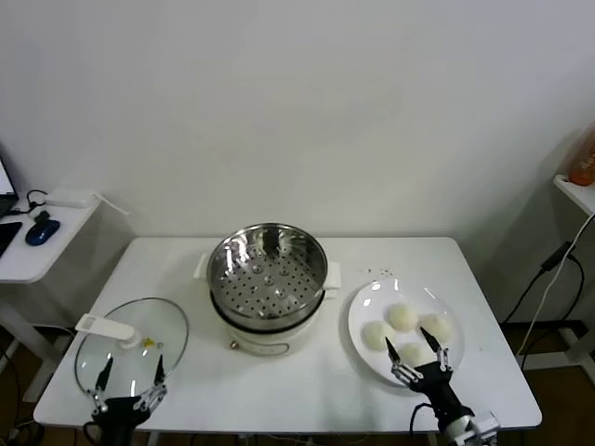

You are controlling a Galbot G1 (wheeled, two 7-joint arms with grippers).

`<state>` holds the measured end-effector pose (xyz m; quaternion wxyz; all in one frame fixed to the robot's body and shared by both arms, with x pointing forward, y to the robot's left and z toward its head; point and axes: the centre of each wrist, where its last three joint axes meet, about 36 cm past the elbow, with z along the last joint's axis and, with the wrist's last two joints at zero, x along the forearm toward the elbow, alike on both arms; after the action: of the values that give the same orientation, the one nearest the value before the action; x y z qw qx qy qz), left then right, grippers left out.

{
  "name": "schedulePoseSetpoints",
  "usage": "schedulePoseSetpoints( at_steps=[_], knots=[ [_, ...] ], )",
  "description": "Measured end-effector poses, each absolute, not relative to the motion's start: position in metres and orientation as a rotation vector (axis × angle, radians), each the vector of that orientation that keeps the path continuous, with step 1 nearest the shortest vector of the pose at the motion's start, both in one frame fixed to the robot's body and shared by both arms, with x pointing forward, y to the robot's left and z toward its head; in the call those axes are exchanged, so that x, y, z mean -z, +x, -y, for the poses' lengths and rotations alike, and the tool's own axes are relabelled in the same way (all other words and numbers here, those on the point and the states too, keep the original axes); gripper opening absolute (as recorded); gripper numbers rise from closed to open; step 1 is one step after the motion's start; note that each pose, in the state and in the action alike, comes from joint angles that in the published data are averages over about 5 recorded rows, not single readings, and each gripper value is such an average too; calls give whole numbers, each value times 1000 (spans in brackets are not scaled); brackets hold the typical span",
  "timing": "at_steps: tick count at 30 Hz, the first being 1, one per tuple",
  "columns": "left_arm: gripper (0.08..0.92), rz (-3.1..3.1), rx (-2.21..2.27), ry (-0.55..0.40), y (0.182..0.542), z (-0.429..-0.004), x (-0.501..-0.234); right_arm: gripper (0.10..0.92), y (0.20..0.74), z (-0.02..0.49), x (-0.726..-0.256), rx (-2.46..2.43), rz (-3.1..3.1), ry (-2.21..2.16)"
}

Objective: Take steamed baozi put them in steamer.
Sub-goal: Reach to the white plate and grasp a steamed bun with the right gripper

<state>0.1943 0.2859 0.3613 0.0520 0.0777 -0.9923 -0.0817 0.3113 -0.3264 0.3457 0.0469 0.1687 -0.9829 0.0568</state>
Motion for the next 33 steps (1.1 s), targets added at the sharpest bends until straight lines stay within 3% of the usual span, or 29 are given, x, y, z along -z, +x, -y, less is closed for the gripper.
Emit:
schedulePoseSetpoints(
  at_steps=[18,33],
  knots=[
    [823,3026,256,206,200,-283,-361,823,480,440,-469,-870,2378,1281],
    [823,3034,251,202,207,-284,-363,823,608,419,-547,-1139,1737,1553]
  ],
)
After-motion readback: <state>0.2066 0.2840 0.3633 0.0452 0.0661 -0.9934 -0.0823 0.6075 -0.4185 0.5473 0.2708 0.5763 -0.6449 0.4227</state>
